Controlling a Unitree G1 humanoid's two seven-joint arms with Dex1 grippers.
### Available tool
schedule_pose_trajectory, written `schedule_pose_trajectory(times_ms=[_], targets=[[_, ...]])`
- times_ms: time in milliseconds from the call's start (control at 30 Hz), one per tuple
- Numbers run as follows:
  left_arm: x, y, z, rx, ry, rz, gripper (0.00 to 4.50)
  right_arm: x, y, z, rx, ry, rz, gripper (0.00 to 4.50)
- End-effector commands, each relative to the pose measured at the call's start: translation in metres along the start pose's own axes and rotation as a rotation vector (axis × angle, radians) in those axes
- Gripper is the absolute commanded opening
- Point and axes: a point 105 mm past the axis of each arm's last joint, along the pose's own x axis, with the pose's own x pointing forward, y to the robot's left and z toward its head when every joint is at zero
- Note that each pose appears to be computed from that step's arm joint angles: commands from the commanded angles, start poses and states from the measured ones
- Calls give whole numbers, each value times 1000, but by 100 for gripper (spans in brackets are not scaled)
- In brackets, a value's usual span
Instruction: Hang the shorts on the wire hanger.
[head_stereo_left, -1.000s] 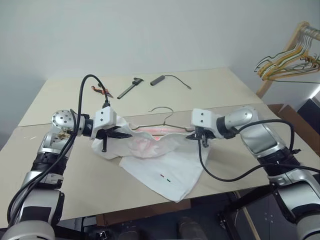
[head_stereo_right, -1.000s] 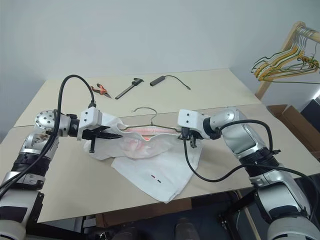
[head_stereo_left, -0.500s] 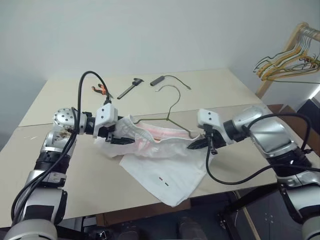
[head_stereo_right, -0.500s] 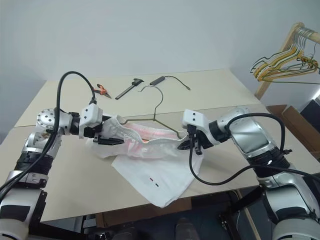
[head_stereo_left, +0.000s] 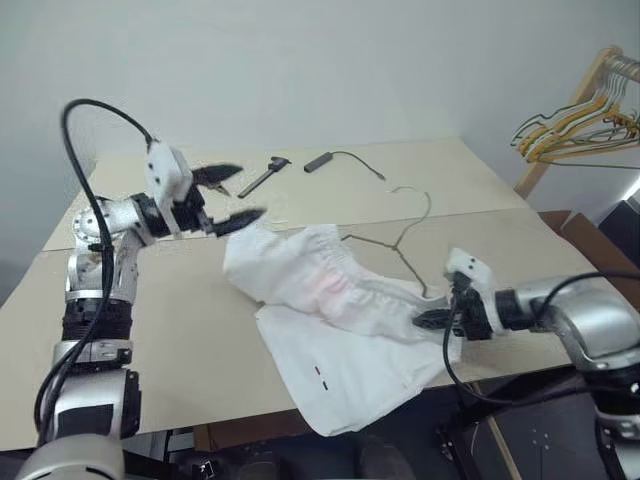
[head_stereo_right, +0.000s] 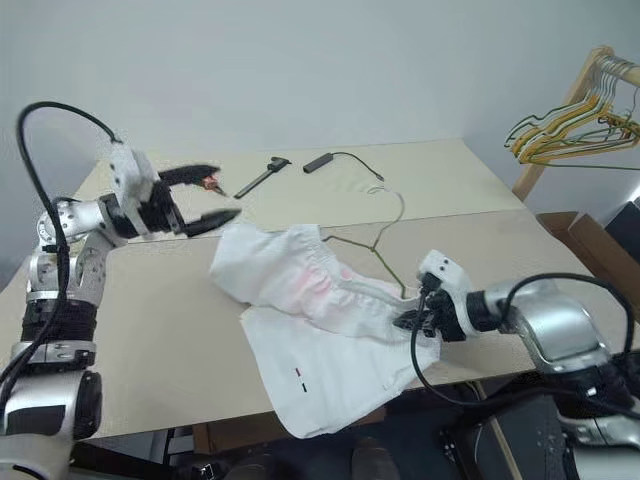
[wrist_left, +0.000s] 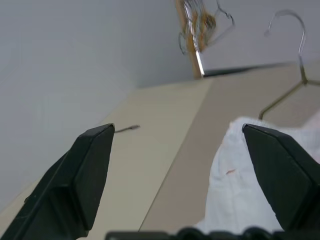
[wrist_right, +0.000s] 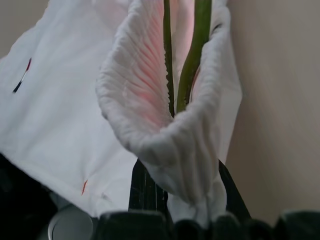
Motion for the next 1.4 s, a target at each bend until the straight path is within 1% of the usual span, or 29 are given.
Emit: schedule_pose_trajectory(times_ms=[33,167,300,400,433,500,567,667,833,1000,1100,1300,1400], targets=[[22,-30,34,-100,-144,-18,445,-21,-14,14,72,-116,-169,0],[47,-77,50,-190,-234,-84,445,-41,-31,15,230,-193,-335,0],[63,-103,67,-284,-289,-116,445,-59,-44,12,369,-218,-486,0],[64,-117,73,-296,-278,-182,445,-72,-57,8,423,-215,-604,0],[63,-119,74,-300,-265,-199,445,-81,-68,8,464,-235,-673,0],[63,-118,77,-308,-249,-210,445,-100,-83,10,521,-270,-798,0],[64,-117,80,-314,-254,-209,445,-110,-89,12,552,-294,-851,0],[65,-114,84,-305,-264,-206,445,-131,-106,17,665,-349,-947,0],[65,-109,82,-303,-253,-195,445,-151,-120,23,780,-383,-1016,0],[65,-104,77,-302,-238,-180,445,-165,-125,34,829,-399,-1053,0],[66,-101,78,-301,-244,-172,445,-183,-129,42,877,-414,-1112,0],[65,-103,78,-296,-248,-172,445,-208,-146,43,951,-436,-1193,0],[64,-102,78,-292,-247,-167,445,-216,-155,43,1023,-487,-1173,0]])
